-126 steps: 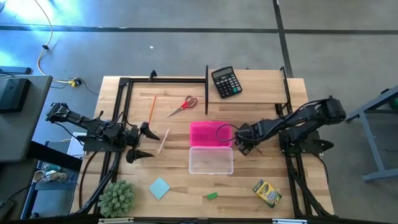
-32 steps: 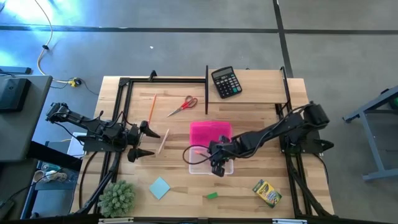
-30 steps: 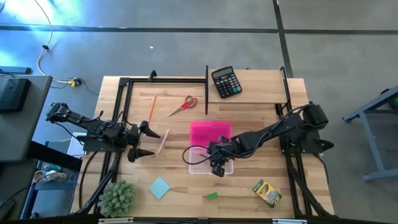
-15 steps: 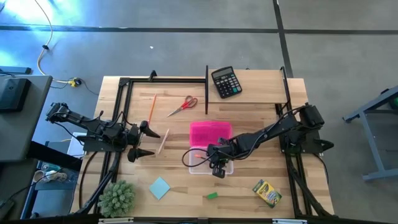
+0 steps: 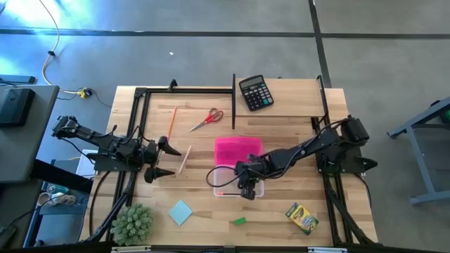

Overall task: Pack school essentials
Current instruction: Put the yellow pencil into the supply box

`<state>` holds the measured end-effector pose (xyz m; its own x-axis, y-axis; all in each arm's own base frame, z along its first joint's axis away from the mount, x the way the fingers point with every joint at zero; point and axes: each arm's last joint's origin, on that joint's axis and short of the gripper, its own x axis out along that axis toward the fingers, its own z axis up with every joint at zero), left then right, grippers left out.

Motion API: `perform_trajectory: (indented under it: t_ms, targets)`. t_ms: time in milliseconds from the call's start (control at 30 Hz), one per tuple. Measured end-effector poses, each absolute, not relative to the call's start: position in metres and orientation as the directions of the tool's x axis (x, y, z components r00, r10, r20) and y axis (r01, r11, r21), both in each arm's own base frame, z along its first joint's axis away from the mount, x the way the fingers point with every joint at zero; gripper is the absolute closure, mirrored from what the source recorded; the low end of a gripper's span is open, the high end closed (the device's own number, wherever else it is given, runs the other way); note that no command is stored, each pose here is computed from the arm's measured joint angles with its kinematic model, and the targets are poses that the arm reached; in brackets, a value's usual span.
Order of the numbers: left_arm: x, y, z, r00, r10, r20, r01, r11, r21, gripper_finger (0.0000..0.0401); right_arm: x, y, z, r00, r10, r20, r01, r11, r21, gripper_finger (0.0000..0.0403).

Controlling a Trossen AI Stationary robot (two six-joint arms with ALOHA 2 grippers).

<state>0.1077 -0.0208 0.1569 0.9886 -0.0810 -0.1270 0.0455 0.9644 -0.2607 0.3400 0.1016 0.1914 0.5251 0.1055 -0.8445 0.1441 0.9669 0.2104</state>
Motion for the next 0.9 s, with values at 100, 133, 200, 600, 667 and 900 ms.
perform_trajectory:
  t_ms: [100, 133, 200, 600, 667, 900]
  targets:
    - [0.108, -0.019, 0.158, 0.992, -0.03, -0.12, -0.002, 0.966, -0.258, 0.0001, 0.335, 0.099, 0.202, 0.539, 0.076, -0.839, 0.14, 0.974, 0.178, 0.03]
    - [0.108, -0.019, 0.158, 0.994, 0.0, -0.112, -0.03, 0.964, -0.264, 0.0001, 0.332, 0.098, 0.207, 0.547, 0.057, -0.835, 0.142, 0.977, 0.159, 0.03]
    - [0.108, -0.017, 0.161, 0.995, 0.055, -0.084, -0.076, 0.959, -0.272, 0.0001, 0.327, 0.095, 0.216, 0.56, 0.008, -0.829, 0.157, 0.981, 0.116, 0.03]
    - [0.107, -0.013, 0.191, 0.984, 0.18, 0.015, -0.169, 0.948, -0.27, 0.0001, 0.295, 0.079, 0.259, 0.595, -0.19, -0.781, 0.268, 0.963, -0.031, 0.0299]
    - [0.107, -0.013, 0.195, 0.982, 0.19, 0.0, -0.183, 0.95, -0.253, 0.0001, 0.292, 0.077, 0.262, 0.599, -0.205, -0.774, 0.279, 0.96, -0.039, 0.0299]
    - [0.111, -0.008, 0.209, 0.903, 0.407, -0.137, -0.427, 0.886, -0.181, 0.0001, 0.289, 0.074, 0.265, 0.599, -0.238, -0.765, 0.3, 0.952, -0.062, 0.0299]
